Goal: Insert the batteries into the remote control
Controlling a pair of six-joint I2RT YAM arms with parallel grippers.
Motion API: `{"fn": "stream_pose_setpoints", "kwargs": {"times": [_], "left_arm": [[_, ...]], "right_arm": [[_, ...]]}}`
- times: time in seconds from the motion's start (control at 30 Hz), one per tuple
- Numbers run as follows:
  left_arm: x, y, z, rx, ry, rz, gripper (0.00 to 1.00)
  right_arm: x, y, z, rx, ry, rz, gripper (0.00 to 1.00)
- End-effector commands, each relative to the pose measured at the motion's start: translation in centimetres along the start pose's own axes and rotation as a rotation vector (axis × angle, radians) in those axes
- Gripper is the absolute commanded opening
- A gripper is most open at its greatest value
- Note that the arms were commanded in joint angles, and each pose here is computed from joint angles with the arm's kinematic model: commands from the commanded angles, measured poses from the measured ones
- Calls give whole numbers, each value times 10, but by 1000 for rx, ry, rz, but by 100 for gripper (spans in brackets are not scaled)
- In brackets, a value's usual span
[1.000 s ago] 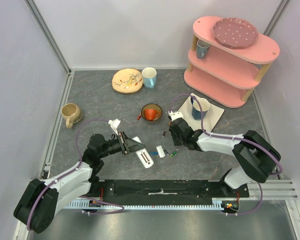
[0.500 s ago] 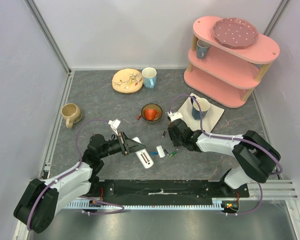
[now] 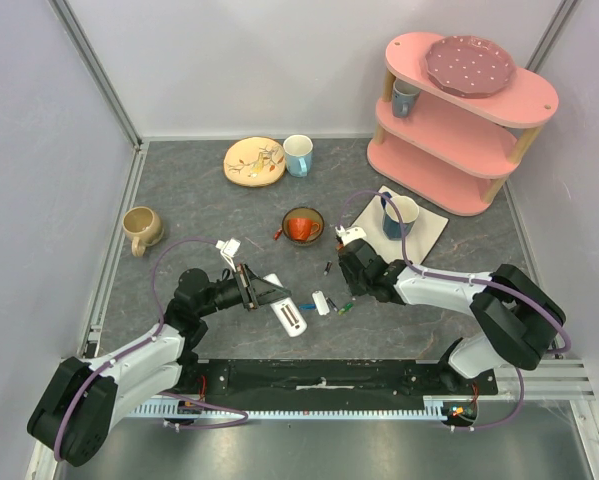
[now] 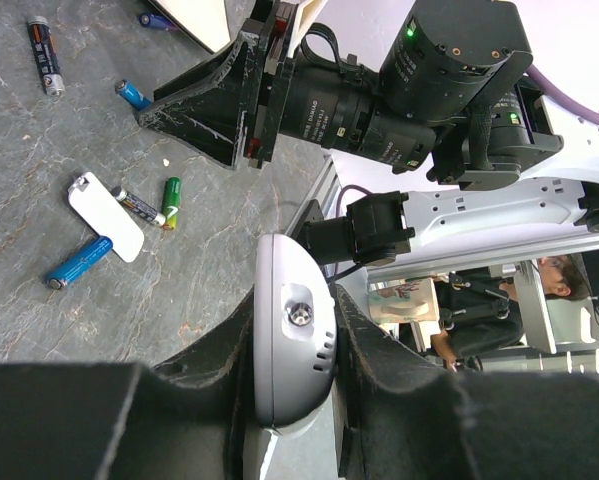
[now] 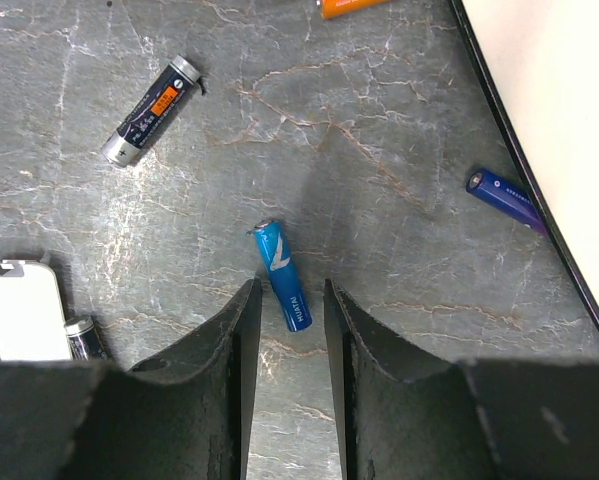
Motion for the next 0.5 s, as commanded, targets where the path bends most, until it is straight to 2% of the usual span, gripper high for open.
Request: {"fn": "stream_pose_setpoints", "kwargs": {"times": [0.0, 0.2, 0.47], "left_arm": [[0, -5, -4, 46, 30, -26, 2], [1, -5, -5, 49, 32, -25, 2], [2, -6, -5, 51, 31, -23, 2]], "right_arm": [[-2, 5, -3, -32, 9, 23, 39], [1, 4, 1, -75, -23, 49, 36], [3, 10, 7, -71, -60, 101, 27]]}}
Point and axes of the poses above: each gripper's point midway between its finger pads, its own x axis out along the fingers, its own z axis along the line the jaws close on, y = z × x, the point moved 6 cm from there along -x, back along the fingers, and after that the axes turned 5 degrees about x, right-handed, at the moved point
